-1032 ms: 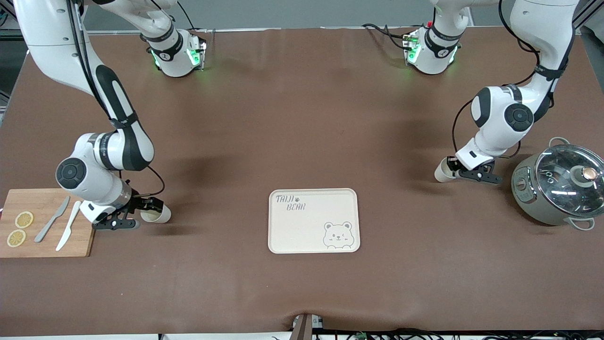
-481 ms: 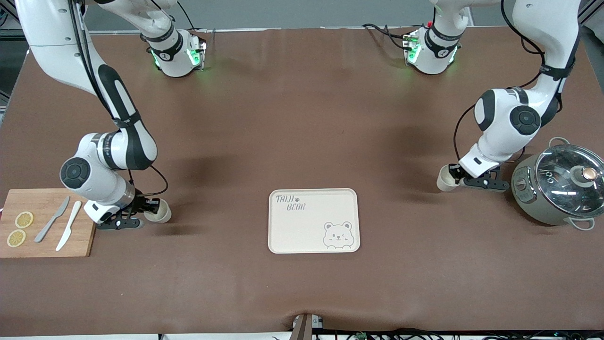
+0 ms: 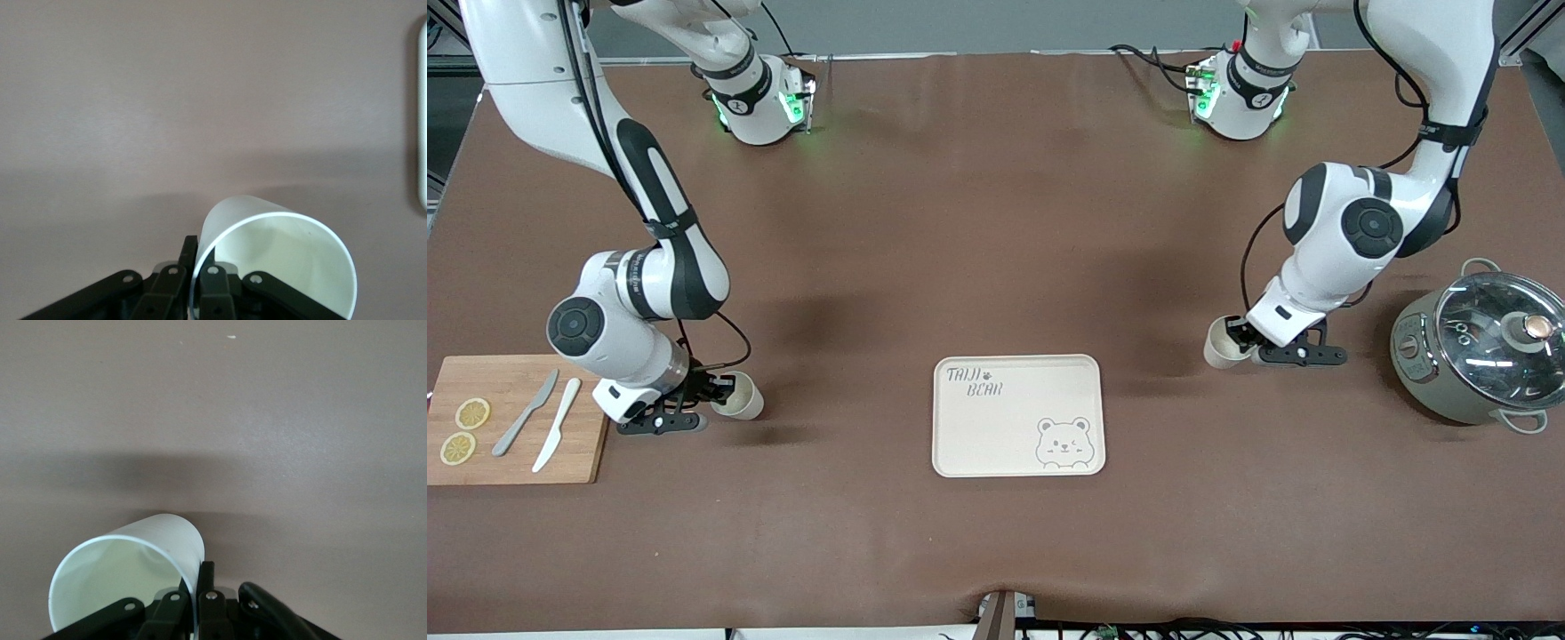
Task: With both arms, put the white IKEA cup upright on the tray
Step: 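Carry both white cups toward the bear tray with both grippers, then lower the cups onto the tray and open both grippers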
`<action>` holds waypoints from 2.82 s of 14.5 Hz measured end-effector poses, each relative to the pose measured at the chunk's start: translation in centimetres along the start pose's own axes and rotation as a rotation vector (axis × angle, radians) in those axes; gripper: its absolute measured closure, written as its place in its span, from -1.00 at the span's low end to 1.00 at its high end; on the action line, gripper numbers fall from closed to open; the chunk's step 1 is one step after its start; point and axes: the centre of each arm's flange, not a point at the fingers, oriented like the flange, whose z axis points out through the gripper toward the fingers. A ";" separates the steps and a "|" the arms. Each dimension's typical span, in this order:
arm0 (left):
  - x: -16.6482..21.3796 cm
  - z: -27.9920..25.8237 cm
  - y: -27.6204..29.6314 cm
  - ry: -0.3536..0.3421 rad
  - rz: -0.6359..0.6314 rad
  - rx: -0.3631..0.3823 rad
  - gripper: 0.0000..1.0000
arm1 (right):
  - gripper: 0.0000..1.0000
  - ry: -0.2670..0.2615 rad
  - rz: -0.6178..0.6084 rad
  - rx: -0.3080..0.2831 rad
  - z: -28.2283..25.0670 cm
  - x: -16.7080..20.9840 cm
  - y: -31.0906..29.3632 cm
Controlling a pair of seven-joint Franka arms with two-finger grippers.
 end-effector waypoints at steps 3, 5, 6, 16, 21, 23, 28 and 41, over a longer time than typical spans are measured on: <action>0.9 -0.4 3.6 -0.052 -0.041 0.001 0.89 | 0.94 -0.034 0.047 0.068 -3.2 1.8 -2.3; 1.7 -0.7 7.3 -0.067 -0.093 -0.016 0.89 | 0.94 -0.032 0.102 0.082 -4.9 2.5 -5.5; 1.8 -0.6 9.2 -0.073 -0.122 -0.029 0.89 | 0.94 -0.028 0.130 0.085 -5.3 2.7 -7.7; 3.1 4.1 19.7 -0.097 -0.270 -0.061 0.89 | 0.94 -0.011 0.399 0.114 -5.9 1.8 -27.3; 4.2 5.7 21.8 -0.081 -0.301 -0.060 0.89 | 0.94 -0.004 0.448 0.126 -3.4 2.9 -31.1; 4.6 6.0 22.3 -0.077 -0.301 -0.066 0.89 | 0.94 0.001 0.465 0.133 -2.7 3.2 -32.5; 5.8 6.5 23.0 -0.065 -0.303 -0.082 0.89 | 0.94 0.049 0.483 0.175 0.6 3.0 -36.4; 5.2 9.5 24.7 -0.028 -0.288 -0.054 0.89 | -0.17 0.067 0.487 0.179 1.7 3.2 -37.1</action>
